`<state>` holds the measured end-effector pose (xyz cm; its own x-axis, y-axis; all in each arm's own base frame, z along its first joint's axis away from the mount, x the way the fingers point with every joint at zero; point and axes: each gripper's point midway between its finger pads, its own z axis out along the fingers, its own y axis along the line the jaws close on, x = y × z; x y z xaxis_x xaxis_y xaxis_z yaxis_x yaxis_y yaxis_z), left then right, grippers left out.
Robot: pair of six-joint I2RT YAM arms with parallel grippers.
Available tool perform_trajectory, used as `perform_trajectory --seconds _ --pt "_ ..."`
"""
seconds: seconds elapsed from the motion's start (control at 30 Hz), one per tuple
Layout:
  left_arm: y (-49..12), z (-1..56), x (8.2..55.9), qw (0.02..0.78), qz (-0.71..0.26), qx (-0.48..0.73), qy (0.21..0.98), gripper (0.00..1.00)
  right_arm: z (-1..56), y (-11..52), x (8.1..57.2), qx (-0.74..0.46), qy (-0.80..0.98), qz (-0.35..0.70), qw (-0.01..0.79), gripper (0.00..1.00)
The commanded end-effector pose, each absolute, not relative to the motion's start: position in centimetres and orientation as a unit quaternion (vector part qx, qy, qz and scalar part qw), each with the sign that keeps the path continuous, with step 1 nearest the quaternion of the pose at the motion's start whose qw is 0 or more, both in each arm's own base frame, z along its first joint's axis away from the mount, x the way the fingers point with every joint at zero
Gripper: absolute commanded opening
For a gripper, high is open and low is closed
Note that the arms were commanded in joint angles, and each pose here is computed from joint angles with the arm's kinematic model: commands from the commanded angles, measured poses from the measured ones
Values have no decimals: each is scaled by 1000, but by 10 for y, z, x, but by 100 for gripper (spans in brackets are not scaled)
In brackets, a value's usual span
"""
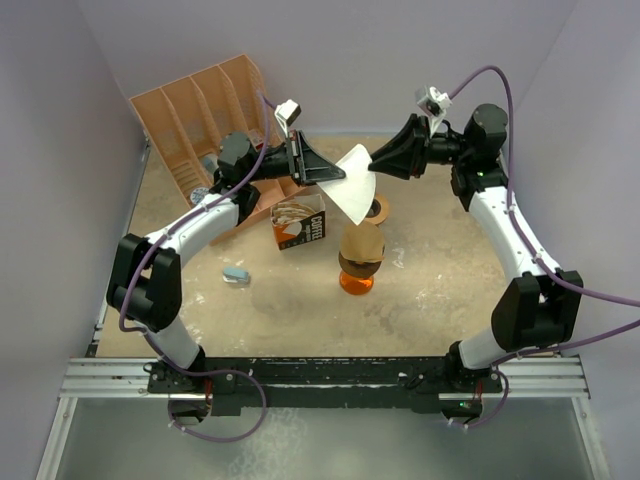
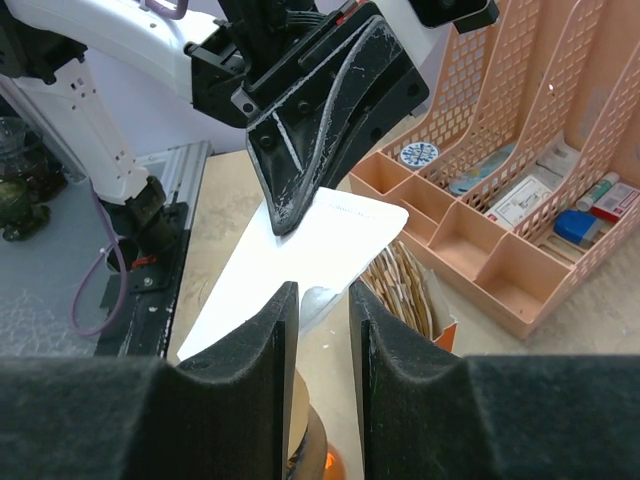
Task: Place the coffee filter in the dripper
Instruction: Pick up the coffee filter from the coffee filter holder.
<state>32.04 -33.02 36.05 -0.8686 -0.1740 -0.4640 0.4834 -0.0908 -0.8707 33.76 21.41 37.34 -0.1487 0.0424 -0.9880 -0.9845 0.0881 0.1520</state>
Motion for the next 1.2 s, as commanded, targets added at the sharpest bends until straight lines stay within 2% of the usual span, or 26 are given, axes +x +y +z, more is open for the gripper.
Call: perform_trajectory --seconds 0.0,0.27,0.7,1.17 --pt "-326 382 307 256 -731 155 613 0 387 208 327 -447 531 520 498 29" --pt "-325 384 305 259 -731 158 612 0 386 204 327 -449 530 520 496 31" --pt "-324 386 303 259 -731 162 610 0 384 203 335 -443 536 522 493 22" --pt "-325 389 302 261 -733 165 606 0 385 203 343 -439 535 509 512 22"
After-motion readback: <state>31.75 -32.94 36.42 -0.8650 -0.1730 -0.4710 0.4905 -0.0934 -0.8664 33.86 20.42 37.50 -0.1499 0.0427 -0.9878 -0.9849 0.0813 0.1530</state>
